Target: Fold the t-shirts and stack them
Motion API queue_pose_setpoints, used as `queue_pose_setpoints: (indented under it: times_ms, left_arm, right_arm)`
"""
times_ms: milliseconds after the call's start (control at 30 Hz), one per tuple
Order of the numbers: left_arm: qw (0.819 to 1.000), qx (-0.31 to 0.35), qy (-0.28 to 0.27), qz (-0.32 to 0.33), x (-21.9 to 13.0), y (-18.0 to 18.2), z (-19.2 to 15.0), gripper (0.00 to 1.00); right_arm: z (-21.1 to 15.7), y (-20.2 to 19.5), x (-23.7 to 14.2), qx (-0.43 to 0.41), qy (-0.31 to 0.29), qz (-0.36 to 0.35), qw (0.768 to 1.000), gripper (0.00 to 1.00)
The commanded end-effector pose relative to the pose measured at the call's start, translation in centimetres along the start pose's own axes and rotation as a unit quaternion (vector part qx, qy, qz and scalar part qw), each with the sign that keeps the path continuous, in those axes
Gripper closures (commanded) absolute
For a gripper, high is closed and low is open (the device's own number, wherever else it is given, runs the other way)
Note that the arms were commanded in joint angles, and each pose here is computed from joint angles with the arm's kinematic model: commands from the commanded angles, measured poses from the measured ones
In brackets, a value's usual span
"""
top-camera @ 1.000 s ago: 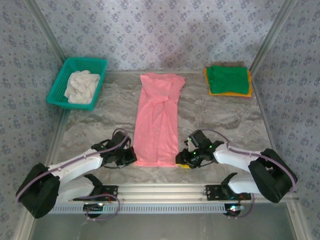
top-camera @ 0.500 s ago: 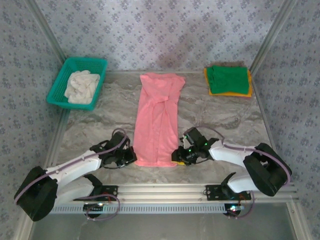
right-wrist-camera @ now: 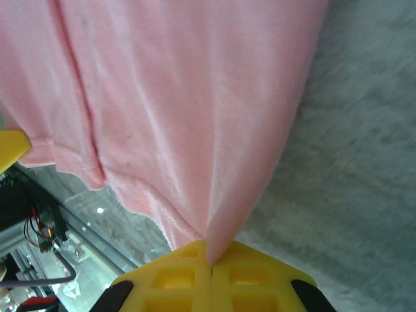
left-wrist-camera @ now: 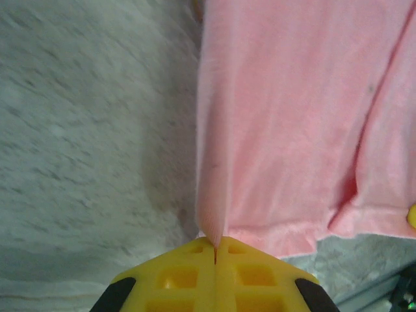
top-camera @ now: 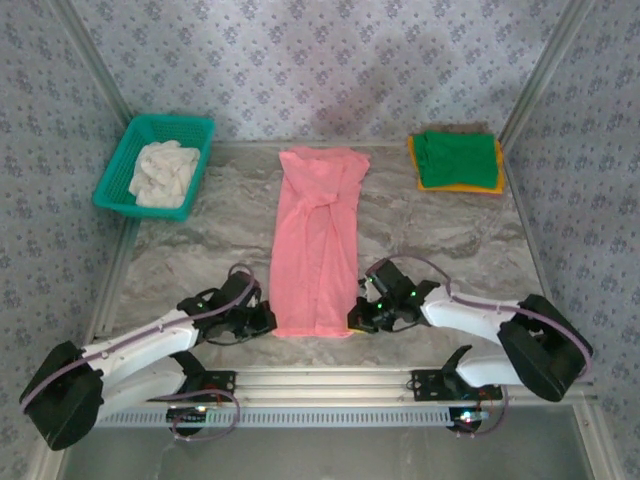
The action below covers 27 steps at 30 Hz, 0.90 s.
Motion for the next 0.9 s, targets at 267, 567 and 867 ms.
queue_pose_setpoints:
  times_ms: [267,567,867]
  left_arm:
    - [0.998,0.048,-0.028,-0.024,-3.3,-3.7,1.5,1.00]
    - [0.994,0.063,-0.067,-0.050,-4.9,-6.5,9.3,1.00]
    - [0.992,0.085,-0.089,-0.024,-3.7,-5.7,17.3,1.00]
  right_arm:
    - [0.0,0.7,-4.3,0.024,-0.032,0.001,0.999,1.00]
    - [7.8,4.6,-7.6,0.014,-0.080,0.014,0.997,1.00]
    - [15.6,5.9,-8.1,-0.001,-0.105,0.000,0.994,1.00]
Point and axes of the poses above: each hand's point on the last joint's axis, 136 mm out from that joint toward the fingers, its own x axis out along the fingers, its own y axis along the line the jaws close on, z = x × y, the point moved 2 cm from there along -x, back along the fingers, and after that the axes turned 11 degrees about x, right-handed, at the moved point
